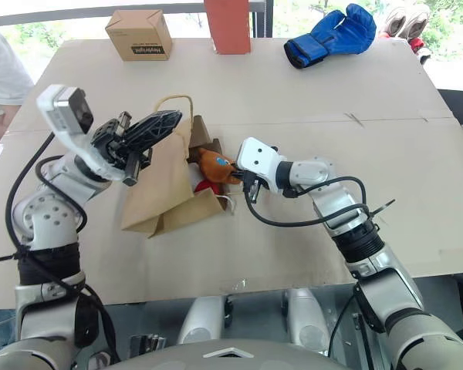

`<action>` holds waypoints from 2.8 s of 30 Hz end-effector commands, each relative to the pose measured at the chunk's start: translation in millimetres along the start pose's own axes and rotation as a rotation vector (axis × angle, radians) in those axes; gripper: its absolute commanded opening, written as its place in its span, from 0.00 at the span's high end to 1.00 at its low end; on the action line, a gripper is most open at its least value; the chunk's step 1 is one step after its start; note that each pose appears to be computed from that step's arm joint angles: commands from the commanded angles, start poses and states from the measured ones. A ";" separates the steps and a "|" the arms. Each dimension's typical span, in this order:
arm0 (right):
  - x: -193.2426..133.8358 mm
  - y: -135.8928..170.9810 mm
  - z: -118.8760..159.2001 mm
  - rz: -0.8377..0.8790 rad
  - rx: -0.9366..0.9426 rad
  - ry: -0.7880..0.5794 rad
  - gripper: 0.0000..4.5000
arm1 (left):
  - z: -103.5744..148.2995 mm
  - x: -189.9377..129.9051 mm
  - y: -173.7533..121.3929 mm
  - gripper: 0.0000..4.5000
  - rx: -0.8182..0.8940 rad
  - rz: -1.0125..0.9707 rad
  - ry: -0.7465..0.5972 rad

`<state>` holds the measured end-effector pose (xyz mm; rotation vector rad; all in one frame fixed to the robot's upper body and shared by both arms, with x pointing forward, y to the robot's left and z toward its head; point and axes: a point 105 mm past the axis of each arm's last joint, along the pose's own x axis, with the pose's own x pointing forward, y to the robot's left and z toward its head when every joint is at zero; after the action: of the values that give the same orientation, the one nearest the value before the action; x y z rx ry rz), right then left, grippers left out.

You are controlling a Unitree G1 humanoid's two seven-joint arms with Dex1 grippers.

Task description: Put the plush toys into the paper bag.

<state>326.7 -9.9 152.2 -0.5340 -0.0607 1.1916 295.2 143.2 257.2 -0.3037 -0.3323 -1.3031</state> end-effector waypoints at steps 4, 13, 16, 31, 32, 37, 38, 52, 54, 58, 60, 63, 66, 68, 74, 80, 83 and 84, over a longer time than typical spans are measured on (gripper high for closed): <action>-43.3 -23.6 17.2 -0.175 -0.019 -0.027 0.99 | 10.0 34.7 -0.3 1.00 0.008 -0.152 -0.069; -84.8 -27.8 32.6 -0.272 -0.063 0.021 0.99 | 14.3 9.9 6.3 1.00 0.039 -0.035 -0.042; -74.9 -16.2 37.2 -0.205 -0.083 0.011 0.99 | -4.0 -20.0 4.8 1.00 0.079 0.058 0.068; -33.4 12.0 46.7 0.211 -0.555 0.089 0.99 | 6.3 -28.0 -22.4 1.00 0.085 0.169 -0.001; -28.0 13.2 44.1 0.241 -0.596 0.098 0.99 | 6.8 -26.2 -22.7 1.00 0.083 0.167 -0.010; 1.4 20.2 50.6 0.321 -0.818 0.027 0.99 | 4.8 -16.3 -23.0 1.00 0.080 0.141 -0.012; 4.7 21.9 52.6 0.327 -0.846 0.009 0.99 | 4.5 -15.1 -22.8 1.00 0.081 0.138 -0.012; -58.4 -8.2 37.5 0.082 -0.314 0.032 0.32 | 13.5 -35.8 -29.5 1.00 0.123 0.198 -0.023; -74.1 -12.9 27.4 0.013 -0.090 0.061 0.32 | 16.3 -39.4 -31.6 1.00 0.128 0.200 -0.026; -93.2 1.2 -5.5 -0.073 0.454 0.130 0.32 | 21.7 -47.0 -36.7 1.00 0.118 0.199 -0.035; -93.9 6.8 -12.5 -0.100 0.637 0.125 0.32 | 22.1 -49.7 -39.1 1.00 0.112 0.200 -0.035; -80.5 17.4 -17.0 -0.079 0.897 0.062 0.32 | 21.9 -54.0 -42.6 1.00 0.105 0.202 -0.031; -60.6 11.3 -18.7 -0.099 1.015 0.003 0.32 | 23.0 -57.8 -45.0 1.00 0.104 0.209 -0.030; -51.3 5.4 -10.3 -0.075 1.070 -0.061 0.32 | 23.1 -59.4 -45.6 1.00 0.105 0.216 -0.028; -33.6 5.7 -19.2 -0.079 1.075 -0.003 0.59 | 22.8 -58.1 -46.6 1.00 0.113 0.226 -0.029; -71.5 -11.8 -1.1 -0.153 0.964 -0.106 0.92 | 24.0 -64.2 -49.9 1.00 0.140 0.273 -0.031; -83.8 -17.2 -16.7 -0.259 0.981 -0.036 0.65 | 24.0 -64.1 -50.4 1.00 0.143 0.279 -0.034; -85.7 -16.8 -20.0 -0.268 0.996 -0.027 0.52 | 24.0 -63.8 -50.5 1.00 0.143 0.279 -0.036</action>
<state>317.2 -95.9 161.0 0.3559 0.4120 0.8389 237.1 200.4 243.7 -0.2717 -0.3424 -0.9779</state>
